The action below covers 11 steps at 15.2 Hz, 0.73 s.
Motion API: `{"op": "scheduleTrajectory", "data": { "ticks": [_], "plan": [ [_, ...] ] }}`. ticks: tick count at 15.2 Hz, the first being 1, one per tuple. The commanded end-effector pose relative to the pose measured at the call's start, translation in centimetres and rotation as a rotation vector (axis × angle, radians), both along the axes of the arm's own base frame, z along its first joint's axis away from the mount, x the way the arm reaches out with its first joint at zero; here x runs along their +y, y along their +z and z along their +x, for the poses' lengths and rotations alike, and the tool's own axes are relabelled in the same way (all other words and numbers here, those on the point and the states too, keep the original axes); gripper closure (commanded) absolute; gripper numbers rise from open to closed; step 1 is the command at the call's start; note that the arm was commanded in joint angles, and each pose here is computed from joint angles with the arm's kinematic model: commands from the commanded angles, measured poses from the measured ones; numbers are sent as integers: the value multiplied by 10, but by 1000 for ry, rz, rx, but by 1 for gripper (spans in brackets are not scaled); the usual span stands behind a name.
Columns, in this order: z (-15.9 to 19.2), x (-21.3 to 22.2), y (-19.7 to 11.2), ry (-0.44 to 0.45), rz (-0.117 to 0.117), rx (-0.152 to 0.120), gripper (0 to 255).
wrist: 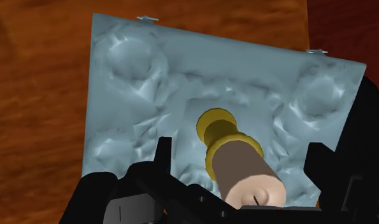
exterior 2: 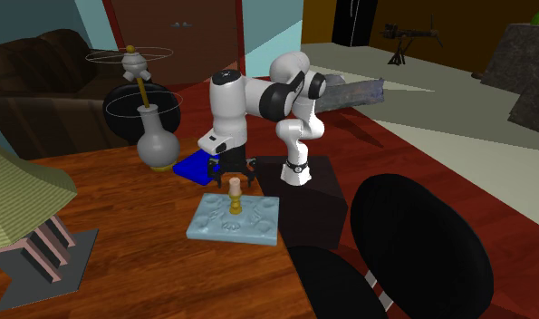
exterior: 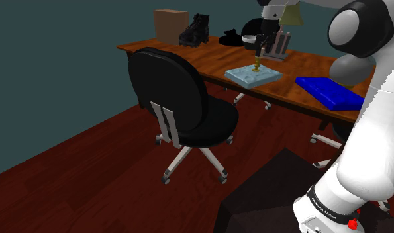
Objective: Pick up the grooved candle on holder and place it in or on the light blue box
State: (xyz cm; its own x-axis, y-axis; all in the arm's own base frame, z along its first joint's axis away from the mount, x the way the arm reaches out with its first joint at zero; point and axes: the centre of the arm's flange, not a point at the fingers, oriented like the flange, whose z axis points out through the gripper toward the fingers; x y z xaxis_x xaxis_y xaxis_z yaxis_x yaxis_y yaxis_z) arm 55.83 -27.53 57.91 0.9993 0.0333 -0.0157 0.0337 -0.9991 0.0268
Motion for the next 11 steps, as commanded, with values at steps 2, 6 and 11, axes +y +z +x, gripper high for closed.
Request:
{"op": "scheduleTrajectory", "data": {
  "ticks": [2, 6, 11],
  "plan": [
    [0, 1, 26, 0, 0, 0, 0],
    [1, 1, 50, 0, 0, 0, 0],
    [1, 1, 50, 0, 0, 0, 0]
  ]
}}
